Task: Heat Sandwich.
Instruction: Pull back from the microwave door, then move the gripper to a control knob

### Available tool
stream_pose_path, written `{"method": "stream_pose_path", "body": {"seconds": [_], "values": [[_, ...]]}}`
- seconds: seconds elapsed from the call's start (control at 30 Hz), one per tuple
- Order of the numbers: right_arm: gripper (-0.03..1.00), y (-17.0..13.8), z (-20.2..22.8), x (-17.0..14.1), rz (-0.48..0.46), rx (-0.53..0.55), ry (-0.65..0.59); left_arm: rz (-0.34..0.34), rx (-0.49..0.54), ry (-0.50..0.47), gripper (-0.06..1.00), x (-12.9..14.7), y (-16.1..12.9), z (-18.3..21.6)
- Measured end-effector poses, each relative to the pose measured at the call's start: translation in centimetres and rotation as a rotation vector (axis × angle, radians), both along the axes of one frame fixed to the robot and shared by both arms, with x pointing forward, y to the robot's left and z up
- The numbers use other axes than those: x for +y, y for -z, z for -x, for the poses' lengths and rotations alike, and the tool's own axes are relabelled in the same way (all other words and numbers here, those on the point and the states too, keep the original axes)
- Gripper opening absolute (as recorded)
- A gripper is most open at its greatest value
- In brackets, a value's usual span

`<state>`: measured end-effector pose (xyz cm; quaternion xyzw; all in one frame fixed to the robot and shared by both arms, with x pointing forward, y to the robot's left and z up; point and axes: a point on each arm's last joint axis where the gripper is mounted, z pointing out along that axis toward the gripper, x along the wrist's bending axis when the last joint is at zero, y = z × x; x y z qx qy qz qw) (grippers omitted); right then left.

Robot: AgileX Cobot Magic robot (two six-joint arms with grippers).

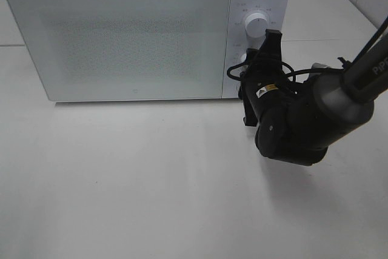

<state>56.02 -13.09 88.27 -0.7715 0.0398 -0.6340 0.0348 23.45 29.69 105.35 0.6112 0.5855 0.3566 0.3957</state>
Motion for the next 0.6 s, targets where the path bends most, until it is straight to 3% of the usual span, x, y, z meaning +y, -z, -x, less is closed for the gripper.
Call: {"method": "stream_pose_path", "body": {"seconds": [0.37, 0.53, 0.6], "values": [[0.45, 0.01, 0.00, -0.03, 0.047, 0.001, -0.006, 0.000, 0.000, 0.000, 0.99, 0.00, 0.00, 0.00], [0.58, 0.10, 0.02, -0.03, 0.066, 0.011, -0.010, 0.000, 0.000, 0.000, 0.99, 0.00, 0.00, 0.00], [0.70, 0.18, 0.12, 0.00, 0.070, 0.016, -0.013, 0.000, 0.000, 0.000, 0.99, 0.00, 0.00, 0.00]]}}
